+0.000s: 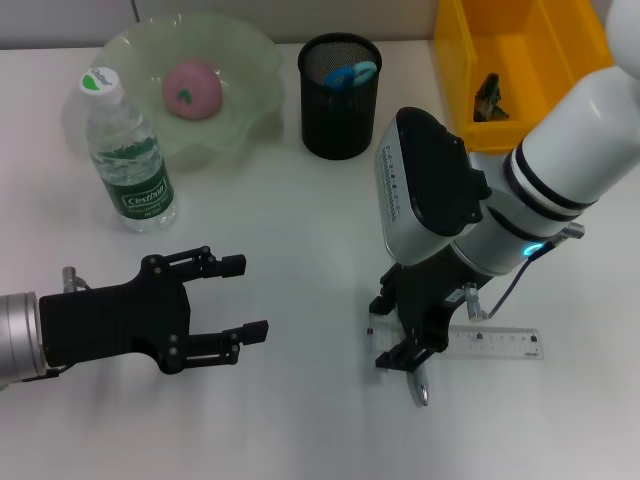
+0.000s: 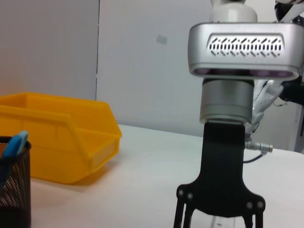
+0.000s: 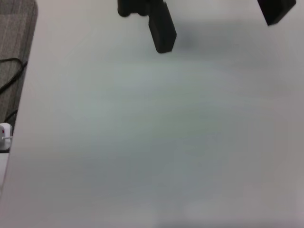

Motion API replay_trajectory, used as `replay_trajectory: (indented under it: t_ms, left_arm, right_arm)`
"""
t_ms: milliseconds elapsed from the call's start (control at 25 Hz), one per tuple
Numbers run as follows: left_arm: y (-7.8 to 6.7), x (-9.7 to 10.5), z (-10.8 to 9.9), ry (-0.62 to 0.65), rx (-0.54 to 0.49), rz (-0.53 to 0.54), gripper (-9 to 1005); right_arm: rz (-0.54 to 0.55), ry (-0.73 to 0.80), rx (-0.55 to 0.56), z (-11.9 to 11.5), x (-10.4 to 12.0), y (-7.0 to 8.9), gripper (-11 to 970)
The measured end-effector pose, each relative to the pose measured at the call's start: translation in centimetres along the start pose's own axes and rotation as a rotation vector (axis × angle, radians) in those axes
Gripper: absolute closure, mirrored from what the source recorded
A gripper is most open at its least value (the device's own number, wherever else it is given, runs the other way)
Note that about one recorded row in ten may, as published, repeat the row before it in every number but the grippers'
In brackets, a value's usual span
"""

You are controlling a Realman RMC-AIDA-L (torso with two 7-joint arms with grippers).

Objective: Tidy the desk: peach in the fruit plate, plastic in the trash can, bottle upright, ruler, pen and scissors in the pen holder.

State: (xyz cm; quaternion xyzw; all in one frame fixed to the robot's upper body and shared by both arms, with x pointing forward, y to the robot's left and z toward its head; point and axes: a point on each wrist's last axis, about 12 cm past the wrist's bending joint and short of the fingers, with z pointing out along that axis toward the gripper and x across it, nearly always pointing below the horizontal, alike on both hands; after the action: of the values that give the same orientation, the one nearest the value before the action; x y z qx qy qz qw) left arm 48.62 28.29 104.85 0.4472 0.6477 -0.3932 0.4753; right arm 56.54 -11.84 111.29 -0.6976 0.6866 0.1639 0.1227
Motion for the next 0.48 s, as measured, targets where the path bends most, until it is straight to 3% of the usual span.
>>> replay_trajectory:
  t_ms: [120, 480]
  left_arm:
    - [0.02, -0.06, 0.0, -0.006, -0.002, 0.0, 208]
    - [0.04, -0.32, -0.01, -0.024, -0.001, 0.001, 208]
  right_arm:
    - [0.007, 0.003, 0.003, 0.2, 0.15, -0.11, 168]
    - [0.013, -0.012, -0.001, -0.27, -0.1, -0.04, 499]
